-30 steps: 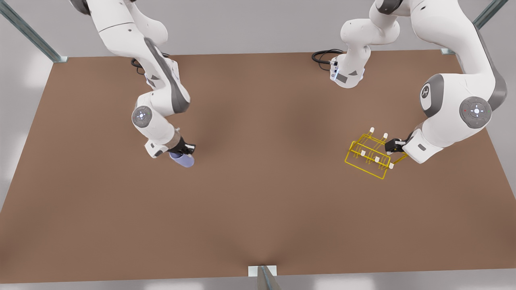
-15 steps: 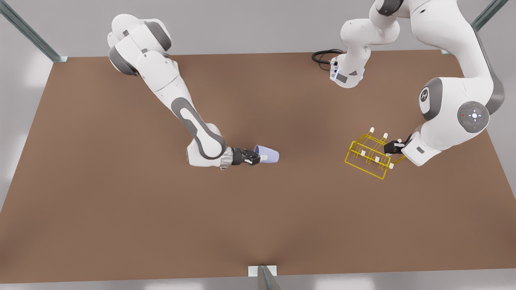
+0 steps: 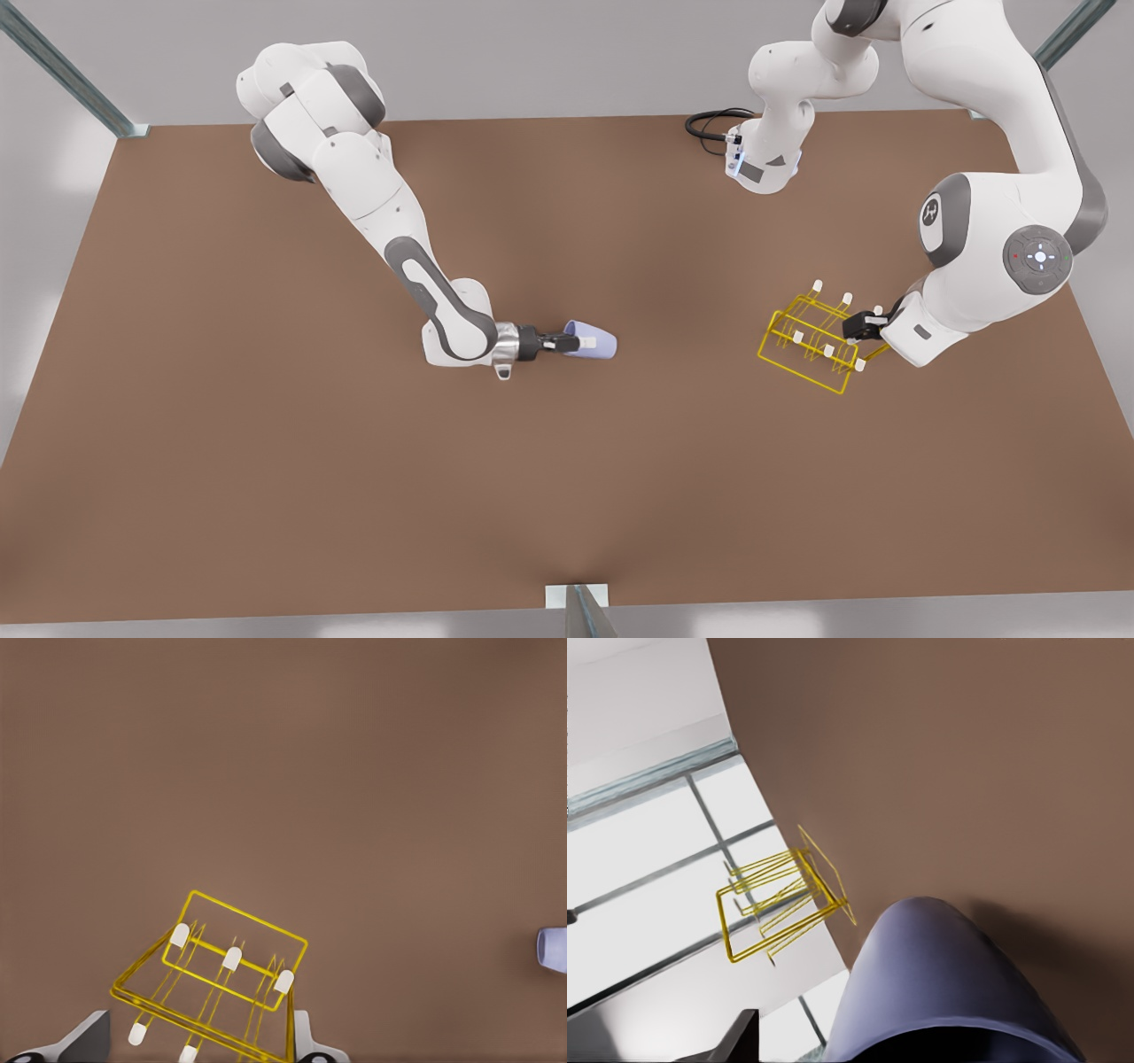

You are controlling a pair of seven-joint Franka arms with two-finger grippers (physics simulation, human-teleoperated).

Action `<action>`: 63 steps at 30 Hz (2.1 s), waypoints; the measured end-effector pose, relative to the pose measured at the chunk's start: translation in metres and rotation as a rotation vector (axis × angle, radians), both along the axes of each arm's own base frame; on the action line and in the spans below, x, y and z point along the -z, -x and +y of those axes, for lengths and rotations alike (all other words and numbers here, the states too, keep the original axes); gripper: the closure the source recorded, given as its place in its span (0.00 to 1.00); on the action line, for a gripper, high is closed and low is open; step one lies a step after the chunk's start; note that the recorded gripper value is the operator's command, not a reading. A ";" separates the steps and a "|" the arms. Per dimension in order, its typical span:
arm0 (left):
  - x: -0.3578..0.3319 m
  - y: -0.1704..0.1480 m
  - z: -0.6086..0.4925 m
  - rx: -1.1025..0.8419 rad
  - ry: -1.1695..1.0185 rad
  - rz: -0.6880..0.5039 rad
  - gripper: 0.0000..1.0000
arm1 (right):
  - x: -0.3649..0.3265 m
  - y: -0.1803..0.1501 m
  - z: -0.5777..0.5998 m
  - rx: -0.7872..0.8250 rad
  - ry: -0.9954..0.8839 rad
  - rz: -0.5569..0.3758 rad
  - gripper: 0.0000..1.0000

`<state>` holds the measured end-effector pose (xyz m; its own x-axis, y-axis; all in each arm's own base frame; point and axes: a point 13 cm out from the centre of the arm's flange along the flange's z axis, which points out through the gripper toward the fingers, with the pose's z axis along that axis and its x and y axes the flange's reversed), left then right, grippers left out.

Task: Place the cup on the cup holder

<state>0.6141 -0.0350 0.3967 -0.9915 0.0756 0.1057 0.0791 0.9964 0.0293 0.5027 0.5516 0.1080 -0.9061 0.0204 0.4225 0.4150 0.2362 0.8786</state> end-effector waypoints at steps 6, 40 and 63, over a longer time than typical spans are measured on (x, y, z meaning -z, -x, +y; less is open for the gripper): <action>0.000 0.000 0.000 -0.001 0.000 0.000 0.00 | -0.001 -0.001 -0.002 -0.029 -0.012 -0.102 0.16; 0.102 0.019 -0.303 -0.843 0.019 -0.049 0.00 | -0.355 -0.090 -0.585 -0.587 1.174 -0.614 0.00; 0.247 0.095 -0.390 -2.115 -0.044 -0.036 0.00 | -0.374 -0.083 -0.602 -0.393 1.281 -0.334 0.00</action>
